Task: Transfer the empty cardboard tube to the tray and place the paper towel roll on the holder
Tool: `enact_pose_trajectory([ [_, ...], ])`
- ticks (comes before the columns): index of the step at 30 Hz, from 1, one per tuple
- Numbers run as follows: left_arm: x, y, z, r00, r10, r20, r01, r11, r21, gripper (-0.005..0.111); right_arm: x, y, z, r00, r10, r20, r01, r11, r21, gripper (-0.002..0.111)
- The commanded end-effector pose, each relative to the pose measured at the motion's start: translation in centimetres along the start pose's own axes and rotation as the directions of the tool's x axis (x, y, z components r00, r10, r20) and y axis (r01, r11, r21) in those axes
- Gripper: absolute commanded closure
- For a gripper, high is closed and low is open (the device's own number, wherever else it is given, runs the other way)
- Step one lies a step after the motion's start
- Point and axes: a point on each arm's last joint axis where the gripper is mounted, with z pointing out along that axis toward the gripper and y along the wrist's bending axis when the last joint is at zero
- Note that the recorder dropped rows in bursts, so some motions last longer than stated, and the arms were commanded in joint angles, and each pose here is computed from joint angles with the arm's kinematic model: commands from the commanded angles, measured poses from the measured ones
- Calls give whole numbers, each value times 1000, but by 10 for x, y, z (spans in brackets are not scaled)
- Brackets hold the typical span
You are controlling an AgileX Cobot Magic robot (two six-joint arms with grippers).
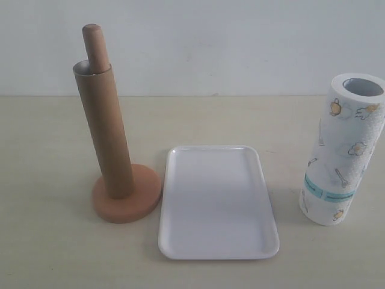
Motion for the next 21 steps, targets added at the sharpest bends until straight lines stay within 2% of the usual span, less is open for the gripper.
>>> enact_pose_trajectory([
  [1,31,-21,8,991,92,-92,-62,955,291,103,-2,0,0,1000,-4,17,4,1000,-2,107],
  [3,46,-26,11,981,133,-140,-73,925,372,103,-2,0,0,1000,-4,17,4,1000,-2,107],
  [5,59,-26,14,973,131,-192,-44,915,400,103,-2,0,0,1000,-2,17,2,1000,-2,107],
  [11,84,-22,24,940,179,-292,-44,908,416,103,-2,0,0,1000,-2,17,2,1000,-2,107],
  [13,90,-21,27,934,158,-320,-14,913,408,103,-2,0,0,1000,-2,17,2,1000,-2,107],
  [18,106,-23,35,925,109,-365,72,890,450,102,-2,0,0,1000,-2,17,2,1000,-2,107],
  [21,115,-22,39,916,116,-385,79,887,455,89,-2,0,0,1000,-2,17,2,1000,-2,107],
])
